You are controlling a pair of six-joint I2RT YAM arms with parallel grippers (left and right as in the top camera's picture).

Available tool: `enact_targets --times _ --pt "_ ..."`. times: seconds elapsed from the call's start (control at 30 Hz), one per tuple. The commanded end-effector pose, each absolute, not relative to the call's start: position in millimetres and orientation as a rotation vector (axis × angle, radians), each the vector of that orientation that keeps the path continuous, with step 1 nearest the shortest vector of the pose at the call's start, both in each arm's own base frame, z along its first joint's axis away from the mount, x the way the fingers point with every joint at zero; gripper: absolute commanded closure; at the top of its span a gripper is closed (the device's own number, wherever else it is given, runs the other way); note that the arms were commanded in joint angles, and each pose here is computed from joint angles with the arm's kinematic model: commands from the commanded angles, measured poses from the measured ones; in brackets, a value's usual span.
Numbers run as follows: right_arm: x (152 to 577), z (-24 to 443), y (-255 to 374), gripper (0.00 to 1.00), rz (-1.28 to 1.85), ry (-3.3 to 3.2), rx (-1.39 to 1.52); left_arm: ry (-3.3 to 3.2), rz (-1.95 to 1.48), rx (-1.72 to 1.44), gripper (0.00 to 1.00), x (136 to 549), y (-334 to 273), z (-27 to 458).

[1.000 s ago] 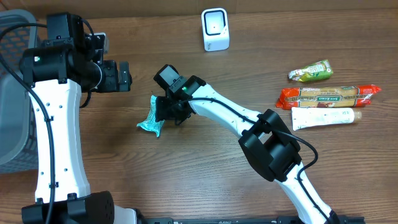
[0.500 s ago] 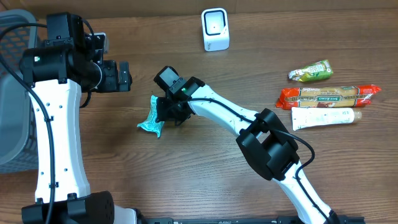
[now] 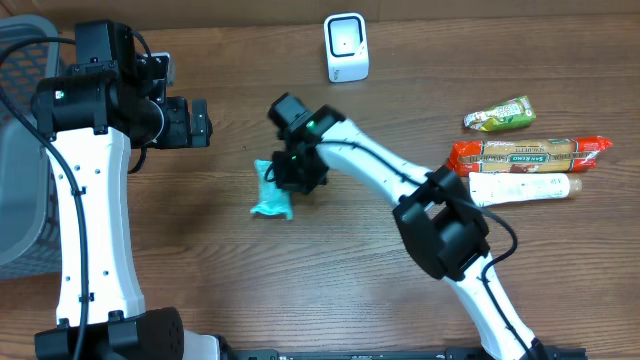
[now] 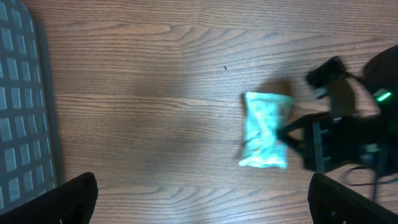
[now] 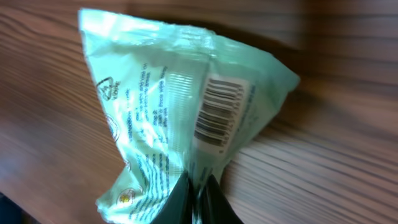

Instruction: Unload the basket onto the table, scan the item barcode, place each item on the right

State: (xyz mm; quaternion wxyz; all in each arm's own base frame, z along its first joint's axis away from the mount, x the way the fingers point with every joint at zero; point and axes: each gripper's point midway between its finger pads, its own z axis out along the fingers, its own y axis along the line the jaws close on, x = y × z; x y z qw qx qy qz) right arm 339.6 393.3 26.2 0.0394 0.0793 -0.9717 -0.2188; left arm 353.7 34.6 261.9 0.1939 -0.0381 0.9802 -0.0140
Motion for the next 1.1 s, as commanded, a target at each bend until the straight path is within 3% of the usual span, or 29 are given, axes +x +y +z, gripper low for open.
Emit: enact_targets --times 0.0,0.13,0.3,0.37,0.5,0.67,0.83,1.07 --pt "371.9 59.0 362.1 0.96 -0.657 -3.043 0.589 2.752 -0.047 -0.079 0.0 353.8 34.2 260.9" --pt "379.3 67.5 318.3 0.96 -0.462 -2.988 0.981 2.752 -0.047 -0.079 0.01 353.8 34.2 260.9" --pt "383.3 65.2 285.4 0.93 -0.369 -2.941 1.039 2.752 -0.047 -0.079 0.0 353.8 34.2 260.9" --pt "384.1 65.0 276.6 0.83 -0.362 -2.936 1.005 2.752 -0.047 -0.078 0.0 353.8 34.0 260.9" --pt "379.6 66.8 264.6 0.48 -0.412 -2.901 0.926 2.752 -0.047 -0.078 0.0 353.8 34.0 260.9" --pt "372.5 68.7 261.5 0.44 -0.653 -2.823 0.787 2.752 -0.047 -0.079 0.0 353.8 34.2 260.9" --pt "357.1 64.4 277.0 0.31 -0.945 -2.692 0.671 2.752 -0.047 -0.078 0.0 353.8 34.0 260.9" --pt "334.9 26.6 283.9 0.28 -0.923 -2.614 0.264 2.752 -0.047 -0.079 0.01 353.8 34.2 260.9"
